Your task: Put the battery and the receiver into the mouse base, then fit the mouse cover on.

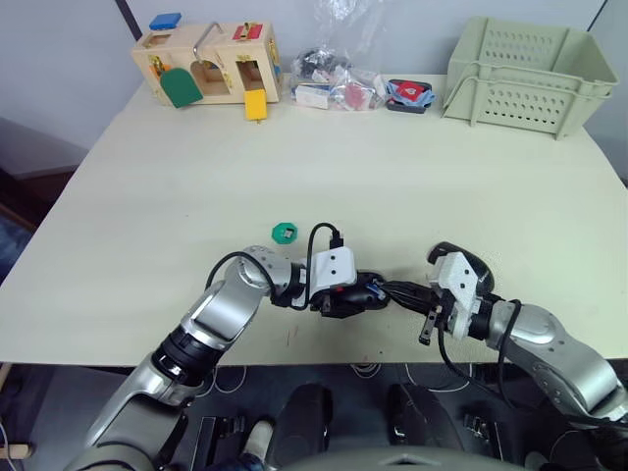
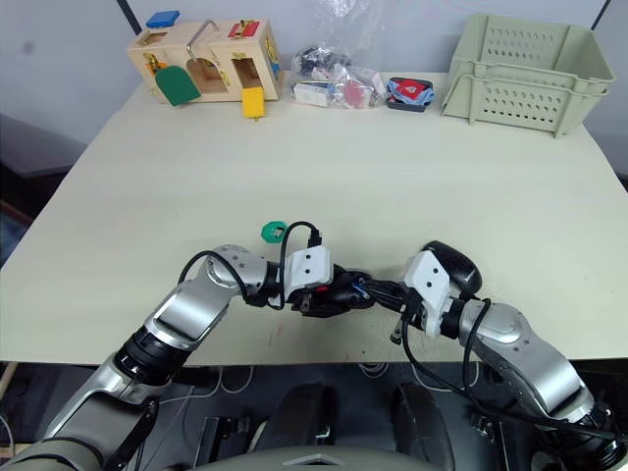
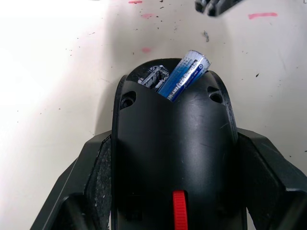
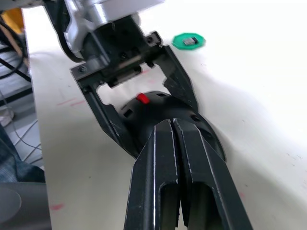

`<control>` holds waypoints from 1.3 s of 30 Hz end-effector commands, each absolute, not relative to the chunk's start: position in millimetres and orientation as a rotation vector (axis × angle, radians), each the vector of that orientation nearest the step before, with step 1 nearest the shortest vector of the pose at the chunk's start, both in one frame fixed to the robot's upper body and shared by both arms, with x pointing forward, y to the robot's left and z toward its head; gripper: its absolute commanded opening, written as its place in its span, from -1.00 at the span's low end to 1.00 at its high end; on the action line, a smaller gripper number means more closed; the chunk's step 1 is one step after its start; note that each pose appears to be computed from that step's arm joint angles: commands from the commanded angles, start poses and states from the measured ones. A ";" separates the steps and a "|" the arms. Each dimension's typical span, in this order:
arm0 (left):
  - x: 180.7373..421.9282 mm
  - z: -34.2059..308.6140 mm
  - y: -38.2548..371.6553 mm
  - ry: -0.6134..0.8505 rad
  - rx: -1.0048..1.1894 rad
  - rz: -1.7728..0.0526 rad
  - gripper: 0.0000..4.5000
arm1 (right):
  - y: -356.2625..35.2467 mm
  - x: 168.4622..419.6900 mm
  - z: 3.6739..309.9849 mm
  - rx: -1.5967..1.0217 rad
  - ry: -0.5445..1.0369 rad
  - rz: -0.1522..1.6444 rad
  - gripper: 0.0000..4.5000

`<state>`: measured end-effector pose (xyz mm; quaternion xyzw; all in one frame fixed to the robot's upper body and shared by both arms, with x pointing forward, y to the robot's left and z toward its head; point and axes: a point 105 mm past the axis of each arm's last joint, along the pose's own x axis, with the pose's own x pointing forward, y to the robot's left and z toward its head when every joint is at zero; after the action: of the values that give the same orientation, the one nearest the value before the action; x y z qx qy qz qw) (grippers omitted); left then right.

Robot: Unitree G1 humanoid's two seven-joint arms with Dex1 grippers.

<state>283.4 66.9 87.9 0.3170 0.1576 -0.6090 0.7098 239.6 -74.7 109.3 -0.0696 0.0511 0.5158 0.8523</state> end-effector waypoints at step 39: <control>283.5 79.7 66.9 0.390 0.701 -1.336 0.29 | -93.6 246.0 86.5 -0.149 0.028 1.069 -0.97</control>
<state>283.4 66.7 85.0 0.3142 0.1678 -0.6060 0.7113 246.9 -89.8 68.8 -0.0634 0.0585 0.5081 0.8569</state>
